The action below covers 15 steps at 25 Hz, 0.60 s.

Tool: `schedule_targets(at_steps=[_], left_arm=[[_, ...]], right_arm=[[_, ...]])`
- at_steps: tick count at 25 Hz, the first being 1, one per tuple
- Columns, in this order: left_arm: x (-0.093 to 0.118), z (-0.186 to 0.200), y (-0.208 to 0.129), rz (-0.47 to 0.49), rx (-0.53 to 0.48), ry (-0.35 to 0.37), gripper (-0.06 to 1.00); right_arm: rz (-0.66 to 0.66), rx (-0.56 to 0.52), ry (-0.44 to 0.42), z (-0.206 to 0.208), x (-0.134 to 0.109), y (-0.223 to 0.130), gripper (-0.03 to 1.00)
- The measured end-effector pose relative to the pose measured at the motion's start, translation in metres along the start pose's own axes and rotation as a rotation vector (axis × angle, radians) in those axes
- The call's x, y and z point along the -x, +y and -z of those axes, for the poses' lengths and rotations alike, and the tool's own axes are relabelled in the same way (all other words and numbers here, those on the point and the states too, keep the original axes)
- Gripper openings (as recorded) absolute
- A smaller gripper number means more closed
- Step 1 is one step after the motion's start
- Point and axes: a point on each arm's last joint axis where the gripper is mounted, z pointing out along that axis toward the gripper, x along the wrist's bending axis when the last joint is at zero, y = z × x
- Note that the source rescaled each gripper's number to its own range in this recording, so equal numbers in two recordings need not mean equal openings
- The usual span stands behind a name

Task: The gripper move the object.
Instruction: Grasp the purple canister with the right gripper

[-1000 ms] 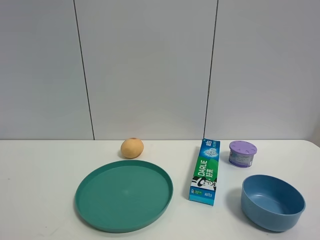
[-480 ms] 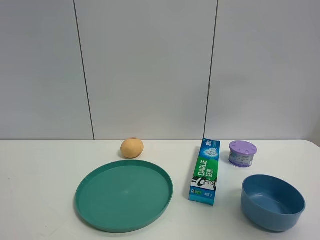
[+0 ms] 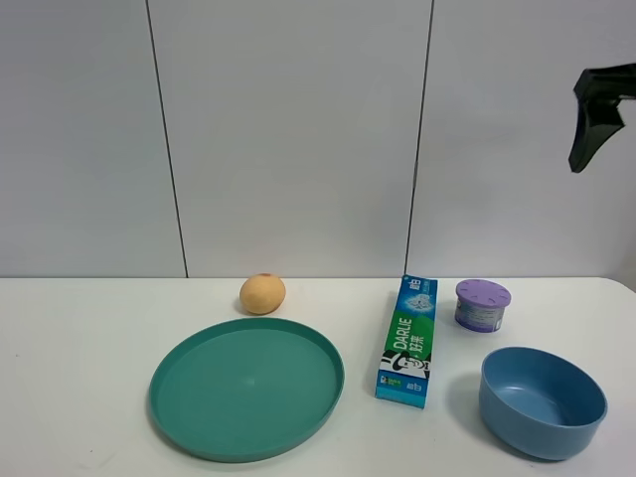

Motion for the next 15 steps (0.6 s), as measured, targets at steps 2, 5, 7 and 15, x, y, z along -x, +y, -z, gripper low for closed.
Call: schedule_targets(at_steps=[2, 5, 7, 15], left_arm=[[0.000, 0.000, 0.000, 0.000, 0.000, 0.000, 1.00], [0.000, 0.000, 0.000, 0.000, 0.000, 0.000, 1.00], [0.000, 0.000, 0.000, 0.000, 0.000, 0.000, 1.00], [0.000, 0.000, 0.000, 0.000, 0.000, 0.000, 1.00]], right_arm=[[0.022, -0.040, -0.023, -0.023, -0.005, 0.014, 1.00], [0.027, -0.099, -0.029, -0.061, -0.012, 0.029, 1.00], [0.022, -0.122, -0.023, -0.083, -0.017, 0.038, 1.00], [0.014, -0.227, 0.054, -0.171, -0.039, 0.037, 1.00]])
